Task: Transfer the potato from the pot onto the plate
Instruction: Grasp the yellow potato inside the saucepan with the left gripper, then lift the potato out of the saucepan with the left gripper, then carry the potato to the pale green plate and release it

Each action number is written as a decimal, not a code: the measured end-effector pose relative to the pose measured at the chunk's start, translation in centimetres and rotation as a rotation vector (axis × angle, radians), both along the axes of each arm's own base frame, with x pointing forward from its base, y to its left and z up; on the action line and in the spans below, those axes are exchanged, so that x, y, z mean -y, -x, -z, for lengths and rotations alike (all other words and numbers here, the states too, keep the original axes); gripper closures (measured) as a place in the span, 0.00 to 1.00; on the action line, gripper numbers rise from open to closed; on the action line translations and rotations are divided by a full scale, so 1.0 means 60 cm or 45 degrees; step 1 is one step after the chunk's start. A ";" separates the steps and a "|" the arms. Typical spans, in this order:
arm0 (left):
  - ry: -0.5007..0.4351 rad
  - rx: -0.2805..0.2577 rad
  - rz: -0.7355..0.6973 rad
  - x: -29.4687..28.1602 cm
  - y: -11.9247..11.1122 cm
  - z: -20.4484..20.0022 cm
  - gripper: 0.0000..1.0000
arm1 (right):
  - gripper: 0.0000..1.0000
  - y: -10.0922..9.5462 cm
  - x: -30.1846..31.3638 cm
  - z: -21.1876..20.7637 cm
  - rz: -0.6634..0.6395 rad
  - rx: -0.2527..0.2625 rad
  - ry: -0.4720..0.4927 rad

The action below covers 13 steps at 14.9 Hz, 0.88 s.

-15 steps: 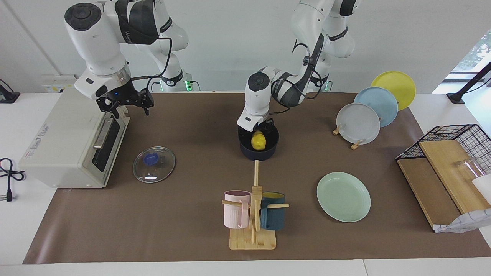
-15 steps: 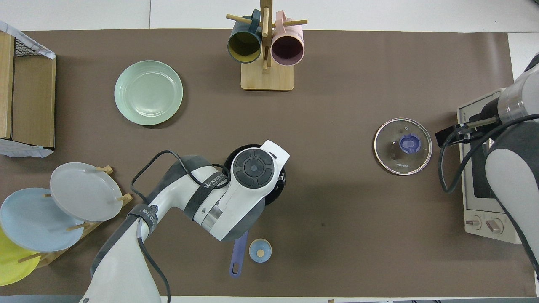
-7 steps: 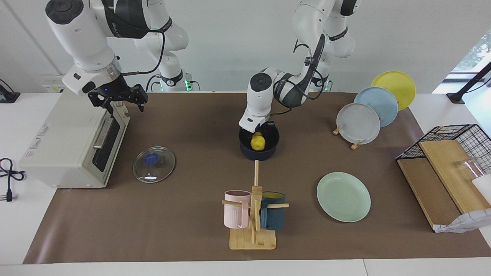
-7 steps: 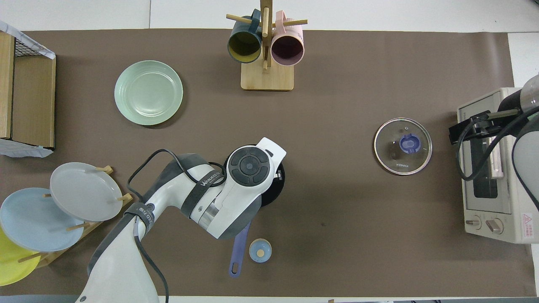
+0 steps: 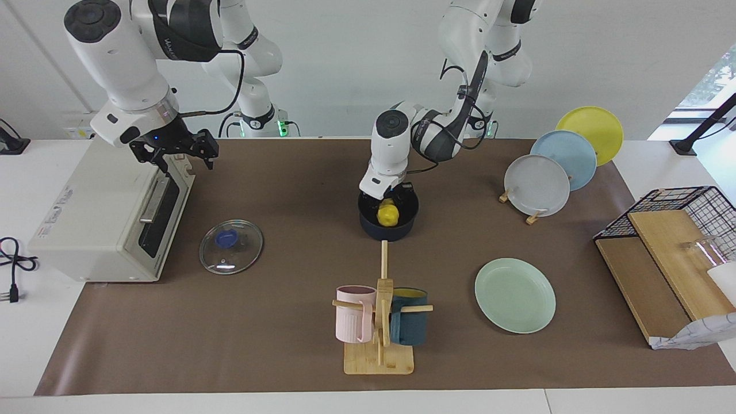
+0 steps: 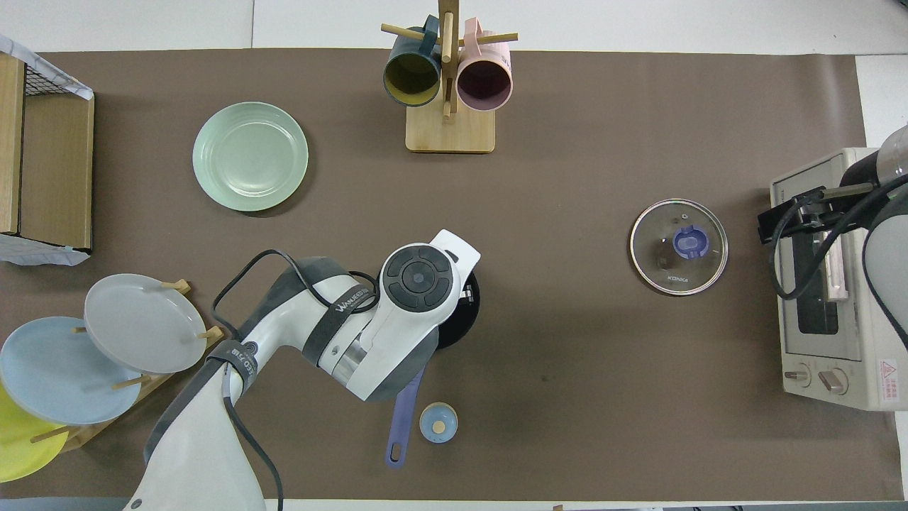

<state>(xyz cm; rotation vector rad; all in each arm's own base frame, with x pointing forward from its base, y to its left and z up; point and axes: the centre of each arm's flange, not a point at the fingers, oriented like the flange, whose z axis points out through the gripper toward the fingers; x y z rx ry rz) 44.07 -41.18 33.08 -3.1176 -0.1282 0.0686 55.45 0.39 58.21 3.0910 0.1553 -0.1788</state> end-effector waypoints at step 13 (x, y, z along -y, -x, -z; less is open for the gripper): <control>0.074 0.092 0.017 -0.261 -0.195 -0.338 0.41 | 0.00 0.009 0.025 -0.002 0.038 -0.041 0.000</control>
